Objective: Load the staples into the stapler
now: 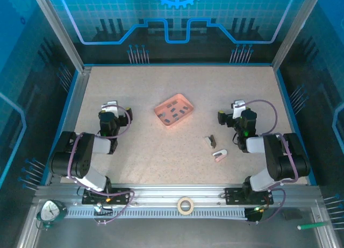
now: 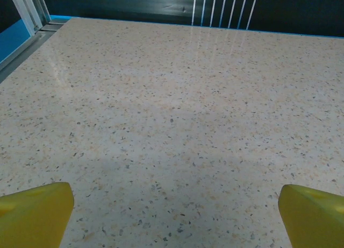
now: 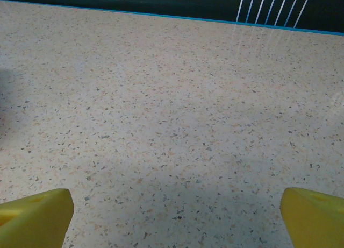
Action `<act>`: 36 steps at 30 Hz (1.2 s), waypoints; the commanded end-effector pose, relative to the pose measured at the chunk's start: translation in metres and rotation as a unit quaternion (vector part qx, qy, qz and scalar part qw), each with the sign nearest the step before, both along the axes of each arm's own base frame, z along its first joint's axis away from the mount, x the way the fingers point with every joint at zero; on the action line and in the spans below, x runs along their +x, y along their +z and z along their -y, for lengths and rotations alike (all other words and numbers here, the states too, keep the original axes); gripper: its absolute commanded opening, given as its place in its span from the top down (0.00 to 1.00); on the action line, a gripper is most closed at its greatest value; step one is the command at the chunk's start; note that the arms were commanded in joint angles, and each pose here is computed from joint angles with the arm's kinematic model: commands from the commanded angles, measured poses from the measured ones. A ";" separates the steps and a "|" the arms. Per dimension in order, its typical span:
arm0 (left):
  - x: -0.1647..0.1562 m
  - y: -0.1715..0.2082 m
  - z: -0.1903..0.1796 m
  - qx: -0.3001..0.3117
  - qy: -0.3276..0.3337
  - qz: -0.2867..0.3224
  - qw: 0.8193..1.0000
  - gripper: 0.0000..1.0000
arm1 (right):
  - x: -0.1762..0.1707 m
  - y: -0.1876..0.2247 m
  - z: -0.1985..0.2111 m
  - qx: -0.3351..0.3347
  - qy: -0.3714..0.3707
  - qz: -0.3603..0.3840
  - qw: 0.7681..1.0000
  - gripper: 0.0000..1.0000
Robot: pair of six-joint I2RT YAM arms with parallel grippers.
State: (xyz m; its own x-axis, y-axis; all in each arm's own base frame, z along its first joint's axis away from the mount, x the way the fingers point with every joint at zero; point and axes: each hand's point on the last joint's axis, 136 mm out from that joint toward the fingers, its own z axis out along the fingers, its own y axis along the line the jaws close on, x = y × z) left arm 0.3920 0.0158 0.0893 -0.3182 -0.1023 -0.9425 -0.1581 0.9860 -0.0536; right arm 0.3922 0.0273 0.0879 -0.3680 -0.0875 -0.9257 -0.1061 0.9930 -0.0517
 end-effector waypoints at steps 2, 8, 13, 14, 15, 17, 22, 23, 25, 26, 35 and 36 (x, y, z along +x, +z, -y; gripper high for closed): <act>0.005 0.008 0.007 0.000 -0.020 0.008 1.000 0.01 | 0.007 0.010 -0.003 -0.007 0.004 0.017 1.000 0.00; 0.005 0.008 0.006 0.000 -0.019 0.008 1.000 0.01 | 0.007 0.010 -0.003 -0.007 0.003 0.017 1.000 0.00; 0.005 0.008 0.007 -0.001 -0.020 0.009 1.000 0.01 | 0.007 0.009 -0.003 -0.007 0.004 0.017 1.000 0.00; 0.005 0.008 0.007 0.000 -0.020 0.007 1.000 0.01 | 0.007 0.009 -0.003 -0.007 0.004 0.016 1.000 0.00; 0.005 0.008 0.007 0.000 -0.020 0.007 1.000 0.01 | 0.007 0.010 -0.003 -0.007 0.004 0.017 1.000 0.00; 0.005 0.008 0.007 -0.001 -0.020 0.007 1.000 0.01 | 0.007 0.009 -0.003 -0.006 0.004 0.017 1.000 0.00; 0.005 0.007 0.007 0.000 -0.020 0.007 1.000 0.01 | 0.007 0.010 -0.003 -0.004 0.005 0.016 1.000 0.00; 0.005 0.008 0.007 0.000 -0.020 0.007 1.000 0.01 | 0.007 0.009 -0.003 -0.004 0.005 0.016 1.000 0.00; 0.005 0.008 0.007 0.001 -0.021 0.009 1.000 0.01 | 0.006 0.009 -0.003 -0.005 0.006 0.017 1.000 0.00; 0.004 0.009 0.009 0.003 -0.025 0.012 1.000 0.01 | 0.006 0.010 -0.004 -0.006 0.006 0.019 1.000 0.00; -0.018 0.082 0.030 0.019 -0.033 0.050 0.998 0.05 | -0.011 0.057 -0.017 0.010 -0.010 -0.057 0.998 0.00; -0.021 0.094 0.033 0.000 -0.036 0.053 0.998 0.07 | -0.016 0.059 -0.019 0.021 -0.012 -0.083 0.996 0.00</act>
